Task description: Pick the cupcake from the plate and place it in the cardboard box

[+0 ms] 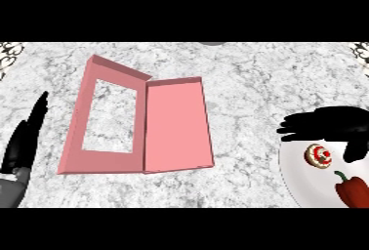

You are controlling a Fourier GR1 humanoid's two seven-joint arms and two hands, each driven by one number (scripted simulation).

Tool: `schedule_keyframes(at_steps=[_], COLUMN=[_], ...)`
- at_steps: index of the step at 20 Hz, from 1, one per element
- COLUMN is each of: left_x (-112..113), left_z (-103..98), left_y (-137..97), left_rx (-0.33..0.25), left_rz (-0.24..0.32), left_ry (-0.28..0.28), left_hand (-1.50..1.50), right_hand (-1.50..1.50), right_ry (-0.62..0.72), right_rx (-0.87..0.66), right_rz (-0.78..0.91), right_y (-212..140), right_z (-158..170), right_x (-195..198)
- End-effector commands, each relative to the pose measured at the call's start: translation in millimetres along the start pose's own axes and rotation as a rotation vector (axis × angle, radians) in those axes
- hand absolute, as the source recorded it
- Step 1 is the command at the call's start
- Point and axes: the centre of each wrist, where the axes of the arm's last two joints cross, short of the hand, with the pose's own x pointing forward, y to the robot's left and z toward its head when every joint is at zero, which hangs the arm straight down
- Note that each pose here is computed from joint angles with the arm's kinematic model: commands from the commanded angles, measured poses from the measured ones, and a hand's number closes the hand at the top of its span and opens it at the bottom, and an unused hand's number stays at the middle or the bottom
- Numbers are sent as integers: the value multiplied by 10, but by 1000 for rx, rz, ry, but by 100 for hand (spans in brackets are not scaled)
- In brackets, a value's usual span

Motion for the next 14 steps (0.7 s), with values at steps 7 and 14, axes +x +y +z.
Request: schedule_keyframes(at_steps=[7, 14], left_x=[-97, -192], left_z=[-1, 84], left_y=[182, 139], left_rx=[26, 21], left_rz=[-9, 11], left_ry=[15, 37], left_hand=[0, 0], right_hand=[-150, -150], right_ry=[-306, -246], right_rx=[26, 100], right_rz=[-84, -8], right_y=[22, 48], right_z=[-14, 9], right_x=[31, 61])
